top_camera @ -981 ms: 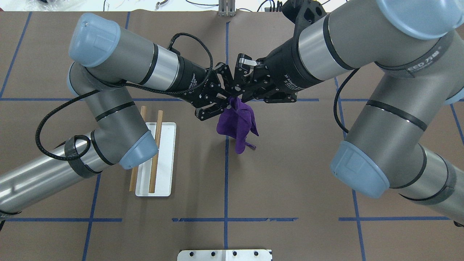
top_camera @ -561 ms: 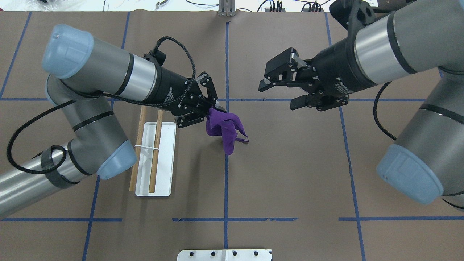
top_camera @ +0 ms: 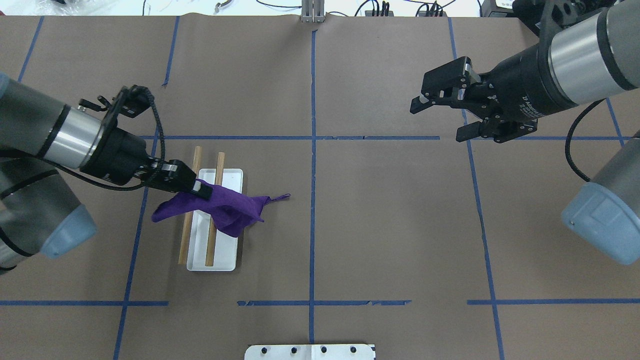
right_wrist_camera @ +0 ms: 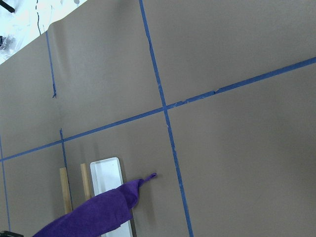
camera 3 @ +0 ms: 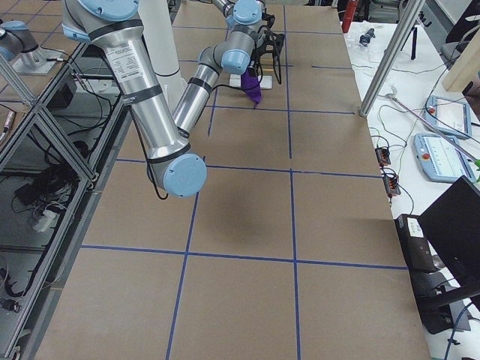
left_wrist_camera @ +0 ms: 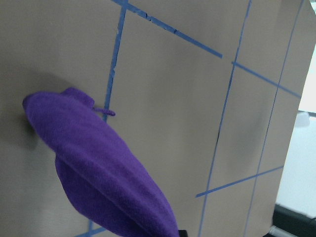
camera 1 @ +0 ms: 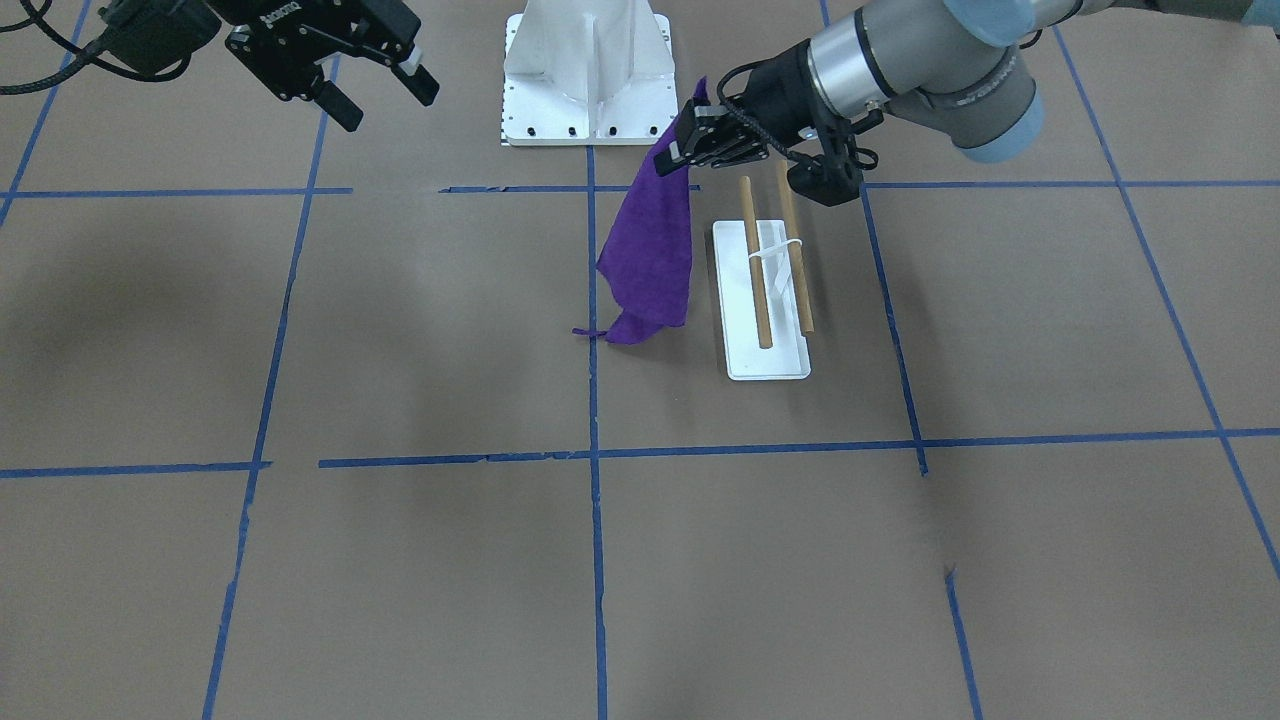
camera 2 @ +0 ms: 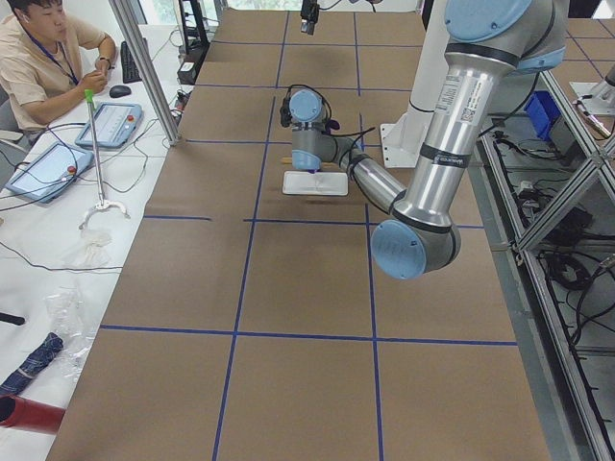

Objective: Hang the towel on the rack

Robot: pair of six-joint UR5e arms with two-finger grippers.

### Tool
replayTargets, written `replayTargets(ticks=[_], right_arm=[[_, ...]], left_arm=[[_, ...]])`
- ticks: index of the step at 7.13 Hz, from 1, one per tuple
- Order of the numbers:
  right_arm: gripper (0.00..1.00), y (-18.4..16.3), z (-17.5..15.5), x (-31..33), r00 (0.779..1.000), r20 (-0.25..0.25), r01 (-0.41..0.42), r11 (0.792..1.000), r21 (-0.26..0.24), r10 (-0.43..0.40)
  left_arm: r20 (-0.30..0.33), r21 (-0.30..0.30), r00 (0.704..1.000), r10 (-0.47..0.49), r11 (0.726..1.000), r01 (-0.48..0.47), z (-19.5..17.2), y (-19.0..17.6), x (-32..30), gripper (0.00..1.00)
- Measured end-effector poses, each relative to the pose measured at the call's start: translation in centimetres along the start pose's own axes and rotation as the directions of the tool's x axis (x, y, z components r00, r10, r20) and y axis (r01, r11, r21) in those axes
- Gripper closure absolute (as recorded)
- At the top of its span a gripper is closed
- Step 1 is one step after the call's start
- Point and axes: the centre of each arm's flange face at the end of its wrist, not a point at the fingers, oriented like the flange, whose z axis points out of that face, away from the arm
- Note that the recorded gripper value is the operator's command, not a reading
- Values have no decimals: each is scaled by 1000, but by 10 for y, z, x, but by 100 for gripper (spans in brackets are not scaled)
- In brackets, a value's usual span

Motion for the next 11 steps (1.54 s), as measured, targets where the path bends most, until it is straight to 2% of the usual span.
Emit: replayTargets(ticks=[1,2,3,4,5,6,8,10,11], right_arm=[[0,-2,1,2,1000,-5,2,1000,1,-2],[0,-3,3,3,1000,-9,1,1000,2,-1],[0,-4,5,4,1000,-12,-1,1000,2,1],[0,-5,5,5,1000,-14,-2,1000,3,2],[0,-8,5,7,1000,-17,-4,1000,7,4],[0,-11,4,10,1000,-23,-6,1000,13,7],[0,-25,6,37,998,-67,0,1000,30,2],[0,-56,18,91,986,-166,36,999,39,-29],[0,-77,19,126,974,-220,74,996,41,-63]], left_arm=[[30,-1,987,155,988,-155,-24,3,-27,100],[59,-1,965,254,967,-254,-41,4,-50,100],[84,-5,948,306,952,-307,-49,3,-70,100],[101,-13,943,316,949,-316,-50,4,-86,100],[113,-21,944,309,951,-308,-50,5,-99,88],[122,-28,948,295,955,-294,-49,6,-109,1],[149,-38,957,247,969,-245,-48,12,-135,0],[183,-46,965,189,982,-183,-57,31,-164,0],[208,-30,964,165,986,-163,-63,35,-174,0]])
